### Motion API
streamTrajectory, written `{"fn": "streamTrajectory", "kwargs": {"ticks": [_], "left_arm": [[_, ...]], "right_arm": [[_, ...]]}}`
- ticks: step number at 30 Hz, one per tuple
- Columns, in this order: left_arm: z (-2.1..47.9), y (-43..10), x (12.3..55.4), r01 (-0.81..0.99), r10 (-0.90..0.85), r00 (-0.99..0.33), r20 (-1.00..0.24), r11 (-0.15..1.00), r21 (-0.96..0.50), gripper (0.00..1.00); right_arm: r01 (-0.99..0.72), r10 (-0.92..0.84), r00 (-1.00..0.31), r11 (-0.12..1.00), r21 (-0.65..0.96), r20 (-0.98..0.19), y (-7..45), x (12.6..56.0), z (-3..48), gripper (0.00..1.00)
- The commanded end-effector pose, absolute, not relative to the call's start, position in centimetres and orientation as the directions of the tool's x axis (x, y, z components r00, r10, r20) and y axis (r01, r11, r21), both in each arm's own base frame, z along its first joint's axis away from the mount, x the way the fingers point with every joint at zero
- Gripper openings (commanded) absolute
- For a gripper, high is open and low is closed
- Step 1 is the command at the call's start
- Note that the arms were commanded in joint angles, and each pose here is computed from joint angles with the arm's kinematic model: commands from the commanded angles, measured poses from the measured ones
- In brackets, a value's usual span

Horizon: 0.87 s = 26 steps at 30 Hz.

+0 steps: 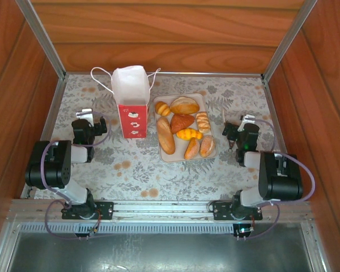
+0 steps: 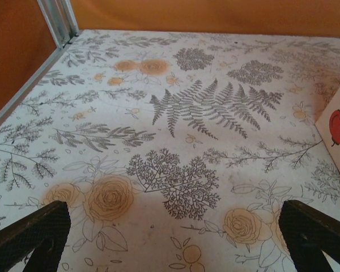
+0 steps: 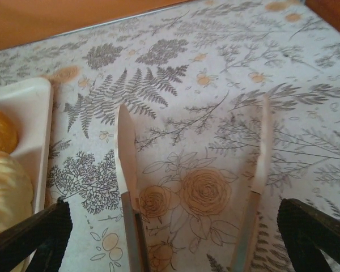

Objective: Take the fake bread out of the paper bag

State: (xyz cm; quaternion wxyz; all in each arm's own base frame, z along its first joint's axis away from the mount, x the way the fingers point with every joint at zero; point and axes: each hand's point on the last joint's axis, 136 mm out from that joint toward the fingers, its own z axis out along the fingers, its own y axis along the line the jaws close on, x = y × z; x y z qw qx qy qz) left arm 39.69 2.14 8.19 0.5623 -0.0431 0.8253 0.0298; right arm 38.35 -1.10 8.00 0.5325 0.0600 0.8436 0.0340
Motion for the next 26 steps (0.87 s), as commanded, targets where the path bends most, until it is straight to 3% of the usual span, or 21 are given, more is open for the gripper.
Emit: {"fn": "streamTrajectory", "kwargs": {"ticks": [1, 26], "left_arm": [[8.22, 2.09, 39.7, -0.092, -0.034, -0.369, -0.929, 0.996, 0.0, 1.0], [8.29, 2.07, 39.76, -0.092, -0.034, -0.368, -0.929, 0.996, 0.0, 1.0]], "right_arm": [[-0.065, 0.036, -0.387, 0.996, 0.067, -0.922, 1.17, 40.35, 9.26, 1.0], [-0.07, 0.005, -0.418, 0.997, 0.037, -0.909, 1.6, 40.41, 9.05, 1.0]]}}
